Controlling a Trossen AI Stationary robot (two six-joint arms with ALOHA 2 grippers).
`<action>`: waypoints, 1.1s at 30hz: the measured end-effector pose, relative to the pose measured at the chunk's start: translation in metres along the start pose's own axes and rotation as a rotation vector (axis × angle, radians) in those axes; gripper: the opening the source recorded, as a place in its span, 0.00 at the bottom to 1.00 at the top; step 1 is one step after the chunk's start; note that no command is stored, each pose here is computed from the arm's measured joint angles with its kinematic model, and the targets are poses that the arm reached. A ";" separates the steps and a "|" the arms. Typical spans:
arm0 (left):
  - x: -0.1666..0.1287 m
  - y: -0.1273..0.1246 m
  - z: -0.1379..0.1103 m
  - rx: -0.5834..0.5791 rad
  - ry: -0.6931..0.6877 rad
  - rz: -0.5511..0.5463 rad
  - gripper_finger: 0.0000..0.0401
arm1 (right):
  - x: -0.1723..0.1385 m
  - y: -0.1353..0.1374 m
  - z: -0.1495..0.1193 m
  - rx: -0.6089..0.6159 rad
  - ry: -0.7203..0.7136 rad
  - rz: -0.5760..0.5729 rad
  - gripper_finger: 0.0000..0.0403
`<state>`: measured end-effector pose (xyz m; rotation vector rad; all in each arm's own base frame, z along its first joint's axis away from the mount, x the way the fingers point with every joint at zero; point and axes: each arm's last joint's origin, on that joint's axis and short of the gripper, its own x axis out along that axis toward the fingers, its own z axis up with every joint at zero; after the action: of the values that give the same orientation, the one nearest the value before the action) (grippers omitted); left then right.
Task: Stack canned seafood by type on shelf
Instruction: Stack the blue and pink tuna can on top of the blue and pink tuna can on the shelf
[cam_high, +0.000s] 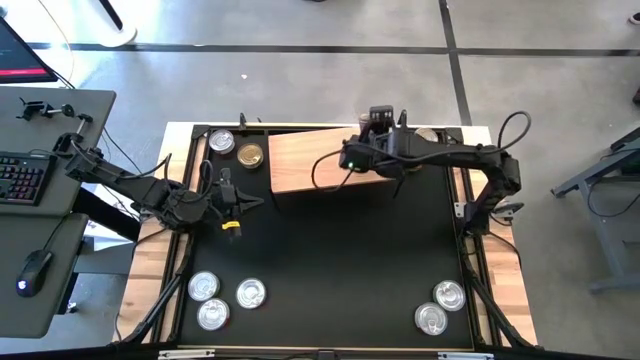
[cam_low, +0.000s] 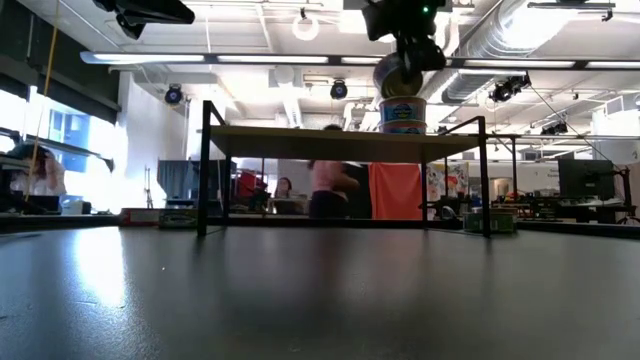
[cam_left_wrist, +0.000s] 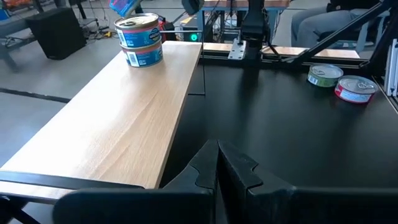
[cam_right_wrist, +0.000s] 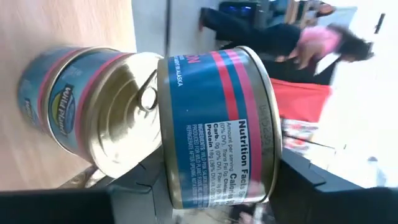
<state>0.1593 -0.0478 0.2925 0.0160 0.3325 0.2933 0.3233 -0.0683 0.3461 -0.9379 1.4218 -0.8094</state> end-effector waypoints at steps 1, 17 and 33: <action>0.000 0.000 0.000 -0.004 0.000 0.000 0.00 | -0.001 0.003 0.001 -0.007 0.004 -0.018 0.44; 0.000 0.000 0.000 -0.061 0.001 -0.007 0.00 | 0.008 0.003 -0.004 0.059 0.012 0.084 0.53; 0.000 -0.001 0.000 -0.060 0.004 -0.015 0.00 | 0.003 0.009 -0.001 0.046 -0.033 0.180 0.55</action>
<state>0.1593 -0.0483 0.2924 -0.0461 0.3271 0.2886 0.3214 -0.0672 0.3373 -0.7729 1.4298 -0.6867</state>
